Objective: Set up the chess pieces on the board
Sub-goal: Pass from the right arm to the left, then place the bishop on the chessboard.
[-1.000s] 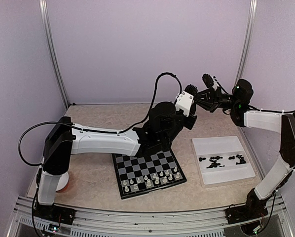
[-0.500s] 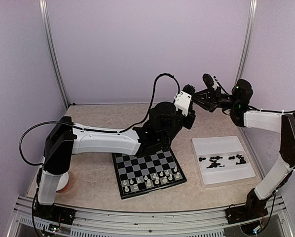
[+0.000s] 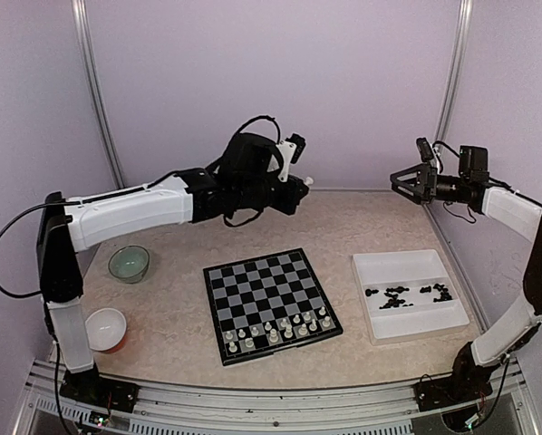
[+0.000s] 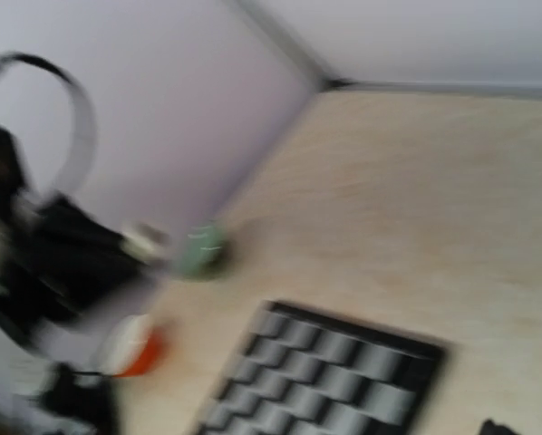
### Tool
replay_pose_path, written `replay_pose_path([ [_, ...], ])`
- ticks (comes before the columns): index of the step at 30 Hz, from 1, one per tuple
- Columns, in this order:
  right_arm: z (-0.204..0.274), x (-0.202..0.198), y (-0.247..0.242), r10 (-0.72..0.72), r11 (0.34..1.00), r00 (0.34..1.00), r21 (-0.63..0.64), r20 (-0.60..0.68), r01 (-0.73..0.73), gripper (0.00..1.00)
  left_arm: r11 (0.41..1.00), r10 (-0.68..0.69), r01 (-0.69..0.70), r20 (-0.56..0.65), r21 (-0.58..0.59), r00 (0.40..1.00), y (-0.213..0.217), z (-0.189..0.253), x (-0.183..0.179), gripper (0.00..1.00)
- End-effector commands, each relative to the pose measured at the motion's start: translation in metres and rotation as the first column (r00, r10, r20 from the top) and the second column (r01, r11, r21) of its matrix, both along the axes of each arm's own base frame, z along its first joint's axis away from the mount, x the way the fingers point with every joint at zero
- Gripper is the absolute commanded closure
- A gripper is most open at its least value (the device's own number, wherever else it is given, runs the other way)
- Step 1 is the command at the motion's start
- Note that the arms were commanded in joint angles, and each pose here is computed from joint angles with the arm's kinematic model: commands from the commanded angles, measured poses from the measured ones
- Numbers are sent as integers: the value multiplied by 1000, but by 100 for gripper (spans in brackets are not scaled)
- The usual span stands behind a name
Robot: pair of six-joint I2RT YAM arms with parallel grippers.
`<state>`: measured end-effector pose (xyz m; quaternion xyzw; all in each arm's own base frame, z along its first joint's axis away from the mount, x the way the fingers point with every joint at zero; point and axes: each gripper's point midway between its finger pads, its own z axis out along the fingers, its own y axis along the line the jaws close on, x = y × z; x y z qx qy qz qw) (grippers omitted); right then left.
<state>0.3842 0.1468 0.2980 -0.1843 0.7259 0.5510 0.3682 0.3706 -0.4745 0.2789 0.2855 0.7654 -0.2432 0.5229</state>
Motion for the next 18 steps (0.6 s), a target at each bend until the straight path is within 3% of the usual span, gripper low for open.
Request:
replay_pose_path([
  [1, -8, -8, -16, -74, 977, 986, -185, 147, 101, 1, 992, -82, 112, -380, 57, 921, 61, -21, -41, 100],
  [8, -11, -11, -20, -80, 959, 973, -251, 217, 135, 1, 958, 79, 142, -703, 251, 707, 146, -101, -67, 100],
  [15, -11, -17, -22, -79, 949, 967, -277, 243, 148, 1, 907, 172, 251, -840, 339, 514, 178, -160, -108, 100],
  [18, -11, -21, -22, -79, 949, 965, -278, 250, 150, 1, 884, 201, 293, -863, 363, 464, 181, -178, -121, 100],
])
